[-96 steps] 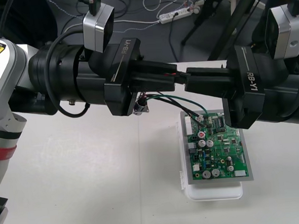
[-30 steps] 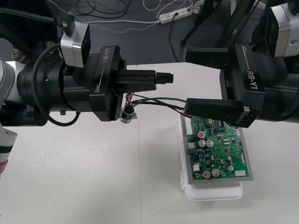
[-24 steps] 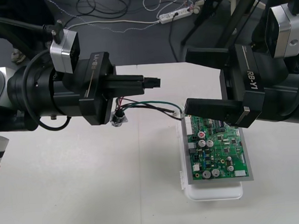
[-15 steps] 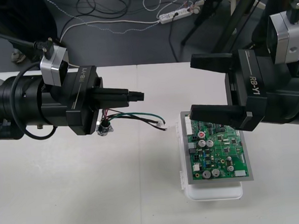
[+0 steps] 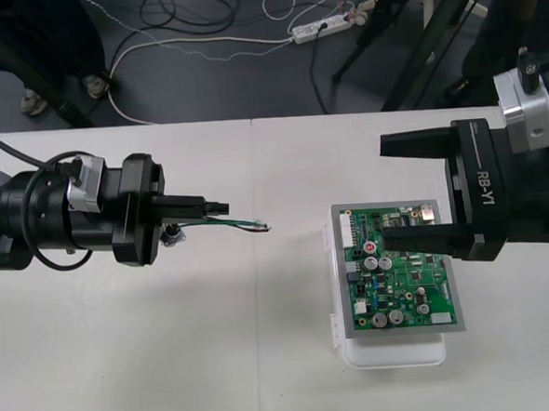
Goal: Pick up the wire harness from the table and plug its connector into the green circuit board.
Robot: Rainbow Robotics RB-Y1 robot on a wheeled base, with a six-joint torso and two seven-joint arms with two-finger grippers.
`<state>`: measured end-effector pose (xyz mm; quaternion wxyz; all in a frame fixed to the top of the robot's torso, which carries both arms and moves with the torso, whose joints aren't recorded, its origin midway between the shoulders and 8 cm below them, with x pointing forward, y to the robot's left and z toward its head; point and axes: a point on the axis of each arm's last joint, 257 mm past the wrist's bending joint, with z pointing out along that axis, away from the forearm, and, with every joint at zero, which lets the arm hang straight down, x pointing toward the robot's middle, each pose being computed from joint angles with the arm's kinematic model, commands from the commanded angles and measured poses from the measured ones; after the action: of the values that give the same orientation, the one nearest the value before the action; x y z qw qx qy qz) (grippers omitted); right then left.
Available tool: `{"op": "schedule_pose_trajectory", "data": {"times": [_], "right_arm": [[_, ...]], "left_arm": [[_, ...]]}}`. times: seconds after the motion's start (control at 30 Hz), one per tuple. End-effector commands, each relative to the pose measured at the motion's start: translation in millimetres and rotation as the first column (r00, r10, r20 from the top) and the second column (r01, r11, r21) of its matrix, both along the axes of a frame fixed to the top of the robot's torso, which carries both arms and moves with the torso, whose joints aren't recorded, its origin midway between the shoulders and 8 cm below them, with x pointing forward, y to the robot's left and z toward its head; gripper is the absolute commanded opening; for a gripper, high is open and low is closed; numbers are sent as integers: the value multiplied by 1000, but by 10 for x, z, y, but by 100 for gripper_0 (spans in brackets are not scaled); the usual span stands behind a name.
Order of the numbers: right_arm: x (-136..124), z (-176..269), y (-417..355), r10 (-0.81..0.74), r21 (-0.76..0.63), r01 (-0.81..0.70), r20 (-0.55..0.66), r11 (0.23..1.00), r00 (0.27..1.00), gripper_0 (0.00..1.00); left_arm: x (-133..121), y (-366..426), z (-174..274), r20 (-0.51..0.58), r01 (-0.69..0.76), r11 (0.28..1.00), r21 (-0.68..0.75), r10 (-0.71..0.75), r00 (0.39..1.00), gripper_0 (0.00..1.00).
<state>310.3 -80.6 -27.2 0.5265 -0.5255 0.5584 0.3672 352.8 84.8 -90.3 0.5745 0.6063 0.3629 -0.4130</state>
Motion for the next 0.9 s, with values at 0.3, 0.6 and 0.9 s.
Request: {"op": "schedule_pose_trajectory", "data": {"times": [0.3, 0.6, 0.9], "right_arm": [[71, -433, -444, -121, -127, 122, 19, 984, 992, 100], [58, -850, -729, -136, -278, 154, 83, 948, 987, 100], [139, -1271, -1128, -160, -457, 216, 160, 863, 974, 100]], "left_arm": [[23, 298, -523, -143, -7, 999, 49, 14, 990, 0], [-37, 264, -851, -125, 7, 998, 64, 1, 992, 0], [-65, 83, -1119, -103, 12, 1000, 29, -9, 995, 0]]}}
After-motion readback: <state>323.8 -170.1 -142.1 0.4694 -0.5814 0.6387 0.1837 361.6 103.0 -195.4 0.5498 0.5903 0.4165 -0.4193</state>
